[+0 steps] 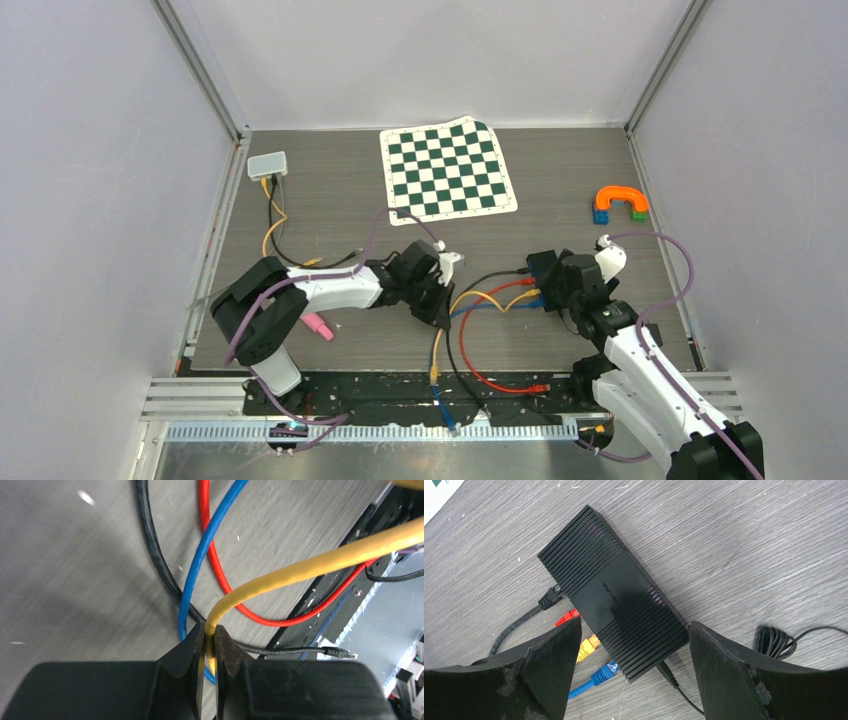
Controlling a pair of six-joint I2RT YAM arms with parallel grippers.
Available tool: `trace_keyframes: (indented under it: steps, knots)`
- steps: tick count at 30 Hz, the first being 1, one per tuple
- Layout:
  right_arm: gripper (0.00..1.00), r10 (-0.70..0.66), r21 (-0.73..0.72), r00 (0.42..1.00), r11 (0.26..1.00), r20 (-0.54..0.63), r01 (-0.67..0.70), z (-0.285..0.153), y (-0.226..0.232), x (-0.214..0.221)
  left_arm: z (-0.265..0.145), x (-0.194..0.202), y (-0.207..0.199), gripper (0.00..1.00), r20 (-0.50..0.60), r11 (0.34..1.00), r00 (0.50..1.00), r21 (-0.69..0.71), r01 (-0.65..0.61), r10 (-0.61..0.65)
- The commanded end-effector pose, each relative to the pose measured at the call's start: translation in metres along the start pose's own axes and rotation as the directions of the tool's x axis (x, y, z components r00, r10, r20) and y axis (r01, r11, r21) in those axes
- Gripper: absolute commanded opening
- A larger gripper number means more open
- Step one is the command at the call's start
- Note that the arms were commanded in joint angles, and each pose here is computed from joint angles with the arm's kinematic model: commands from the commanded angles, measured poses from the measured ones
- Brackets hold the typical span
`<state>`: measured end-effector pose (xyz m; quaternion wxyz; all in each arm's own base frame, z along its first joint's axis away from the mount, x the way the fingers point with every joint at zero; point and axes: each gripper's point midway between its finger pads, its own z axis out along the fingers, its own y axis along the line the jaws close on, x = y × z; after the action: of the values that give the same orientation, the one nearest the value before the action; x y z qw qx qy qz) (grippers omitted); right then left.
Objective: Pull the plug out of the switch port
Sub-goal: Move the switch port to the center of the board.
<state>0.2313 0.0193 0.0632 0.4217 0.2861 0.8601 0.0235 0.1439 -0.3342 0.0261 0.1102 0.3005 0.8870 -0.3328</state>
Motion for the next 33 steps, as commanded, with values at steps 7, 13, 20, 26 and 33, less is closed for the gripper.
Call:
trace_keyframes:
  steps: [7, 13, 20, 26, 33]
  knots:
    - [0.85, -0.008, -0.028, 0.999, 1.000, -0.032, 0.007, 0.023, 0.012, -0.014, 0.004, 0.029, -0.004, 0.38, -0.016, 0.996, 0.996, -0.010, 0.085, -0.085]
    - [0.86, -0.041, -0.018, 0.999, 0.999, -0.034, 0.040, 0.031, 0.011, -0.016, -0.007, 0.033, 0.001, 0.55, 0.076, 0.996, 0.994, -0.022, 0.085, -0.083]
    - [0.87, -0.119, -0.080, 0.992, 0.990, -0.049, 0.115, 0.039, 0.026, -0.021, -0.048, 0.016, -0.001, 0.80, 0.256, 0.998, 0.967, -0.057, 0.012, 0.003]
    - [0.87, -0.211, -0.225, 0.973, 0.957, -0.099, 0.184, 0.047, 0.054, -0.014, -0.073, 0.014, -0.002, 1.00, 0.304, 0.995, 0.951, -0.090, -0.035, 0.061]
    - [0.84, -0.345, -0.451, 0.920, 0.862, -0.185, 0.233, 0.048, 0.098, 0.001, -0.114, 0.012, 0.020, 0.99, 0.458, 0.976, 0.885, -0.215, 0.022, 0.080]
